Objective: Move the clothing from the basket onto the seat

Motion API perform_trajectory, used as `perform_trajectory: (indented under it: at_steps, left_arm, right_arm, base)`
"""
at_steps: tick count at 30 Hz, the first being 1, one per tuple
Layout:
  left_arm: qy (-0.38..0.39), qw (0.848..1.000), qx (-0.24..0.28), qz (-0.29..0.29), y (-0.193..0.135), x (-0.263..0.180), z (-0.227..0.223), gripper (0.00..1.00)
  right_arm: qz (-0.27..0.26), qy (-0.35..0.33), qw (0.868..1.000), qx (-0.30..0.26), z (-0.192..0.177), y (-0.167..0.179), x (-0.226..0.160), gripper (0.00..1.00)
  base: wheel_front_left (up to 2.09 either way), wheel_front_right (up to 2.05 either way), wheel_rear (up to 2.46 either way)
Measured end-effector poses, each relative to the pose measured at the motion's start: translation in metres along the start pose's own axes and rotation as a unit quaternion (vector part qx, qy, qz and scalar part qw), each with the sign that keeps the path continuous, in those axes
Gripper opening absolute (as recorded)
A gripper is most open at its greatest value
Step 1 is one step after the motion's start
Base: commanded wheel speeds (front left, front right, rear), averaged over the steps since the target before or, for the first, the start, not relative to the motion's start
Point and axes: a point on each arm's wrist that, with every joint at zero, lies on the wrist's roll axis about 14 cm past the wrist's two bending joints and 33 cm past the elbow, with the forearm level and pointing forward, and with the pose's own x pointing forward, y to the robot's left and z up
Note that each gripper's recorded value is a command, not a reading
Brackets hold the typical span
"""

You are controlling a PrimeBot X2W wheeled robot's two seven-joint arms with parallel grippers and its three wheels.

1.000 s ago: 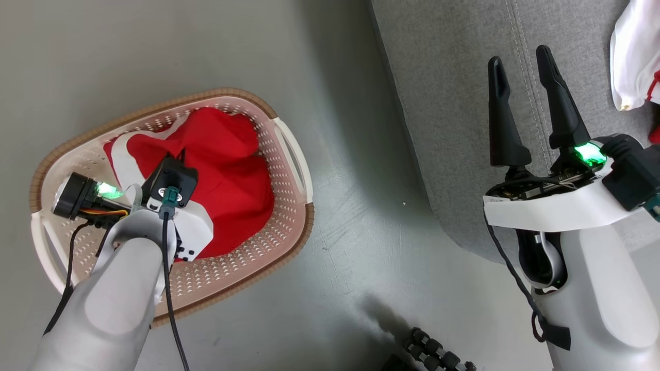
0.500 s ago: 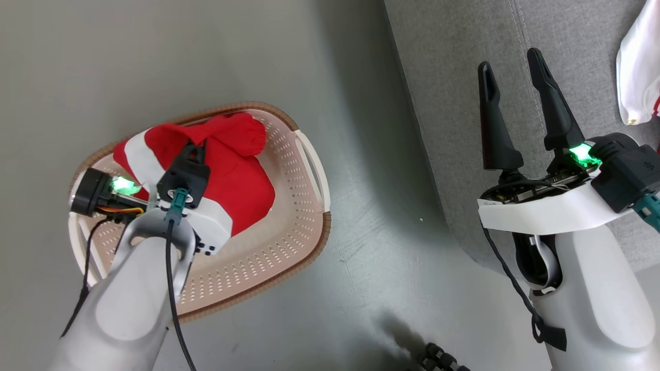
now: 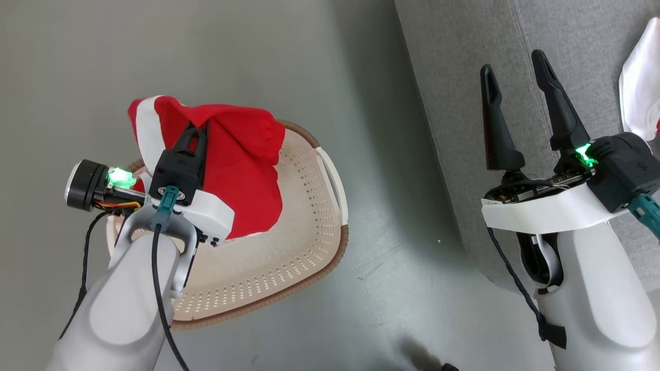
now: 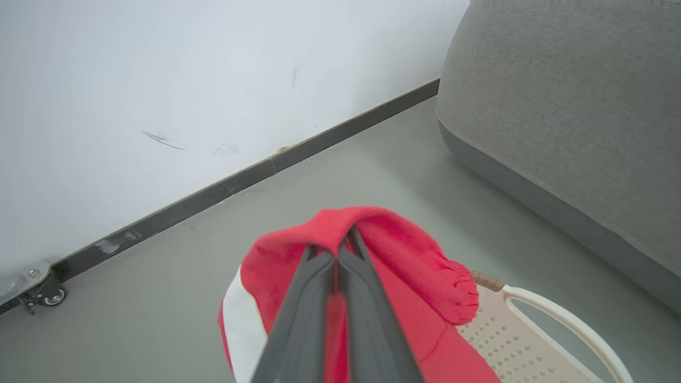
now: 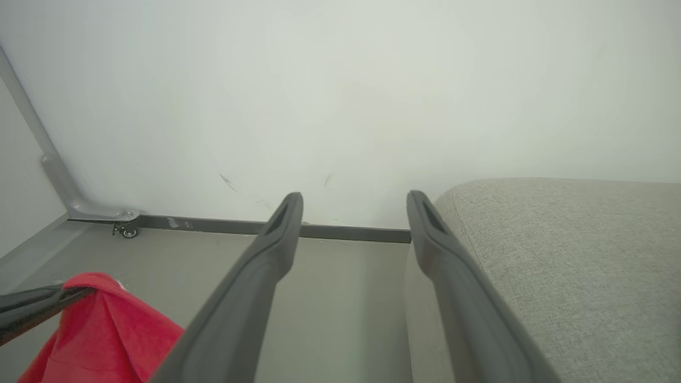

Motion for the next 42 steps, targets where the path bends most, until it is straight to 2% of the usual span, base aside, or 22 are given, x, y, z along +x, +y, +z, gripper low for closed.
perform_trajectory:
  at_steps: [23,33,42]
  left_arm:
    - [-0.082,0.992,-0.04,0.087,0.057,-0.058,0.08,0.0]
    - [-0.117,0.987,-0.026,0.103,0.077,-0.093,0.114,0.0]
    - [-0.148,0.984,-0.029,0.092,0.078,-0.125,0.142,0.0]
  right_arm:
    - [0.045,-0.048,0.998,-0.023,0.046,0.027,-0.008,1.0]
    - [0.054,-0.052,0.997,-0.026,0.055,0.031,-0.027,1.0]
    - [0.069,-0.057,0.995,-0.04,0.064,0.034,-0.045,1.0]
  base:
    - [0.0,0.0,0.0]
    - [0.0,0.0,0.0]
    - [0.0,0.0,0.0]
